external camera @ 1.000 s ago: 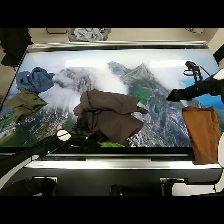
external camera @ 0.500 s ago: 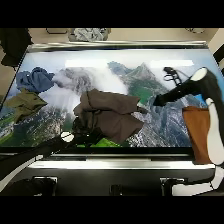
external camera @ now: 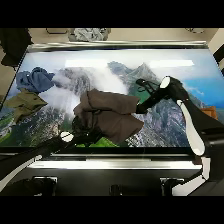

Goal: Fold the shirts.

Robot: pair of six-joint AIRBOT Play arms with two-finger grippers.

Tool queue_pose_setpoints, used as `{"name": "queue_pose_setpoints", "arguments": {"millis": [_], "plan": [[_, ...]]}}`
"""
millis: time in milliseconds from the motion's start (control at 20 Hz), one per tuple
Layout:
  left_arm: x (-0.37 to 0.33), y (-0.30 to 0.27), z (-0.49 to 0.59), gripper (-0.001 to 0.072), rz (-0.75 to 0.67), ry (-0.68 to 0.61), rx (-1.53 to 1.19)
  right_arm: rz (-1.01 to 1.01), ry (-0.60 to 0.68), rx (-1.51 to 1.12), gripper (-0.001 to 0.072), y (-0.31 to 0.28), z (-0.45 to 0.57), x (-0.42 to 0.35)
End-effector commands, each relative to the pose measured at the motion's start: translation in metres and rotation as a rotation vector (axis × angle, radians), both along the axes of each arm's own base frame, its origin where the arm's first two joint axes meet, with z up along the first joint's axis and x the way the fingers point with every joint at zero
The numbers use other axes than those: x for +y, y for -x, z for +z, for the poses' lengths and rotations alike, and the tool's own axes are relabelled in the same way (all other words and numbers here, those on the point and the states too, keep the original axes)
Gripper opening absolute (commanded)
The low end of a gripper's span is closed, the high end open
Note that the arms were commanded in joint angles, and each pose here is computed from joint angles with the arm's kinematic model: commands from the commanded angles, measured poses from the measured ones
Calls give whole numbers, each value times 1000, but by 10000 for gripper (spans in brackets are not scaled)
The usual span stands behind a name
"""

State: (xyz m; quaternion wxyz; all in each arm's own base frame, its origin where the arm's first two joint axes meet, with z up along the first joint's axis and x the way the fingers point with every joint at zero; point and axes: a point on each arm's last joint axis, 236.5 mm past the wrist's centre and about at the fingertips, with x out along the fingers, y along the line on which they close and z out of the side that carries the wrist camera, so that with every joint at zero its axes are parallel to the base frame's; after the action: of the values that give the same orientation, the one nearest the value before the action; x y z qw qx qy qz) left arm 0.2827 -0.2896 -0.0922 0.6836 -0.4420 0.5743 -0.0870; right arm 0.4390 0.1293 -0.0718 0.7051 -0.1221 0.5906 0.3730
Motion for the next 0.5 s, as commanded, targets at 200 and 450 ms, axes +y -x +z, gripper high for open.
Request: {"name": "queue_pose_setpoints", "arguments": {"millis": [200,450], "plan": [[18,-33,50,43,-51,-5,-224,16,-1,-57,55,-4,23,6],[110,-90,341,41,95,-4,-1023,-357,-180,-668,56,-68,266,-53]]}}
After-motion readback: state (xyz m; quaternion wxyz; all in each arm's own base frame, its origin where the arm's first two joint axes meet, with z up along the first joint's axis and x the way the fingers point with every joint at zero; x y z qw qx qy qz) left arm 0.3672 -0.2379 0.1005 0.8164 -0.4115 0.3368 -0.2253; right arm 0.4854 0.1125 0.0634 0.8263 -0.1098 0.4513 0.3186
